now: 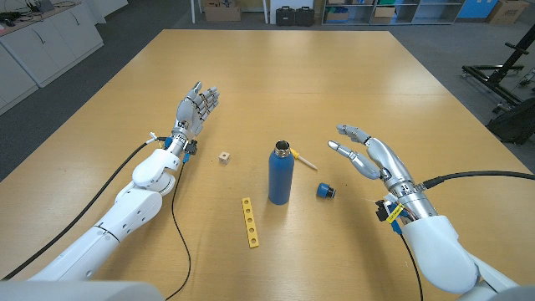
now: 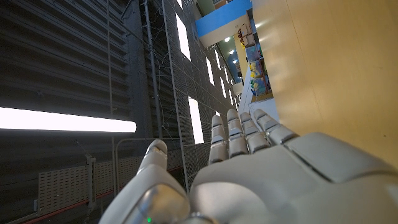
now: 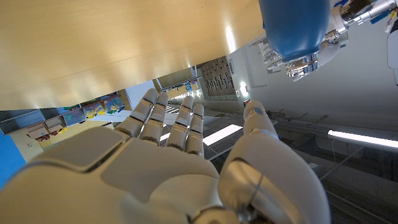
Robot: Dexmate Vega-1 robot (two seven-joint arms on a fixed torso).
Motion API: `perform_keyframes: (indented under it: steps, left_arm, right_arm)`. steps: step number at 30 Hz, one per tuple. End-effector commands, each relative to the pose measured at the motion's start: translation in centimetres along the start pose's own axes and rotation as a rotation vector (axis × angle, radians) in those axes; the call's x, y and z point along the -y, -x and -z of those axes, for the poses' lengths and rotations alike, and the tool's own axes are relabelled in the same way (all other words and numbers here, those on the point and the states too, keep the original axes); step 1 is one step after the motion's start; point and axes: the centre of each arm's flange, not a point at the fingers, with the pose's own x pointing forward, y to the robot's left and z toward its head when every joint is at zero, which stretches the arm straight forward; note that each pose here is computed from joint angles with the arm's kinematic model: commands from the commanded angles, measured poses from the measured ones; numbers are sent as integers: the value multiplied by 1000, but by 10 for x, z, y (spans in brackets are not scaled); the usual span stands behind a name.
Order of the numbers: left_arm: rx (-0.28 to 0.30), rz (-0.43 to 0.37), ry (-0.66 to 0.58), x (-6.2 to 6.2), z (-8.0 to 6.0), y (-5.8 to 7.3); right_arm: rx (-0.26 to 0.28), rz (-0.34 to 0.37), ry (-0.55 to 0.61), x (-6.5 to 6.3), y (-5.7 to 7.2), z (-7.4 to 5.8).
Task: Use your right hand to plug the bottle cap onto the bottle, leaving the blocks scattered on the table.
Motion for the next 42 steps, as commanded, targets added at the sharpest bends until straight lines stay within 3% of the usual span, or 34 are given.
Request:
perform_keyframes:
  steps: [1, 15, 22, 34, 42]
  left_arm:
    - [0, 16, -14, 6, -2, -1]
    - [-22, 34, -40, 8, -3, -9]
    - [-32, 51, -33, 9, -2, -15]
    - [-44, 69, -43, 17, -2, -19]
    - [-35, 73, -50, 21, -6, -16]
  right_arm:
    - [-64, -10, 139, -6, 15, -13]
    - [-115, -7, 305, -23, 28, -16]
    - [-182, 6, 362, -29, 33, -12]
    - [-222, -69, 436, -41, 30, -17]
    - [-241, -111, 479, -46, 21, -16]
